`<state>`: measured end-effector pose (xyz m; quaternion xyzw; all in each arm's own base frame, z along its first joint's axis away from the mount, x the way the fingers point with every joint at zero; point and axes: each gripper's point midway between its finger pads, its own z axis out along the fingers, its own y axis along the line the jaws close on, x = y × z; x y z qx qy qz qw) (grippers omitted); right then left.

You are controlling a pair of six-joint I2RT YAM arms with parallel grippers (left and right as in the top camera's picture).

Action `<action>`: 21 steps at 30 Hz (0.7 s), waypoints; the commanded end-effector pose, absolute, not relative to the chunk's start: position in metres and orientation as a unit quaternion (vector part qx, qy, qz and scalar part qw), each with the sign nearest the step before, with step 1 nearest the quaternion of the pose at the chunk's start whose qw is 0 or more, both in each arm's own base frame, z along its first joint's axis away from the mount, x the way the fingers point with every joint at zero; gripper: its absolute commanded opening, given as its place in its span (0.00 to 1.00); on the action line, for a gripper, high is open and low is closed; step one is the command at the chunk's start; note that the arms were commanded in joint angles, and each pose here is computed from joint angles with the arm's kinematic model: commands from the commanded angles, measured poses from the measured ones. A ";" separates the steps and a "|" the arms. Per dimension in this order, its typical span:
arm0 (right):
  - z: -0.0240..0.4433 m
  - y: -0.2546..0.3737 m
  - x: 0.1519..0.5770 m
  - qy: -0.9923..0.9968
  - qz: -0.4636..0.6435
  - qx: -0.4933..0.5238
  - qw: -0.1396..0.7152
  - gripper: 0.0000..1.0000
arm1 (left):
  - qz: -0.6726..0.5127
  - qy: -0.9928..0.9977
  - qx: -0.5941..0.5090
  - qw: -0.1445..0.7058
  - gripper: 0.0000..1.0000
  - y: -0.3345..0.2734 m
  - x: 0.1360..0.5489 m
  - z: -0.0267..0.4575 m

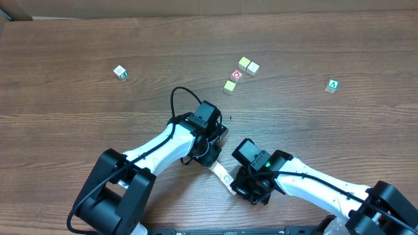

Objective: Flip 4 blocks

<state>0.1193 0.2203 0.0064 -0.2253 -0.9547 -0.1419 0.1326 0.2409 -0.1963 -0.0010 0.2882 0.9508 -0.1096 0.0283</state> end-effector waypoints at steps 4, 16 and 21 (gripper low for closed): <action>0.008 0.228 0.117 -0.951 -0.150 -0.234 0.133 0.04 | -0.113 0.944 0.309 0.028 0.04 -0.200 0.237 -0.004; 0.007 0.231 0.115 -0.950 -0.148 -0.240 0.133 0.04 | -0.113 0.936 0.330 0.035 0.04 -0.202 0.239 -0.004; 0.007 0.231 0.115 -0.948 -0.147 -0.248 0.134 0.04 | -0.113 0.935 0.333 0.037 0.04 -0.202 0.240 -0.004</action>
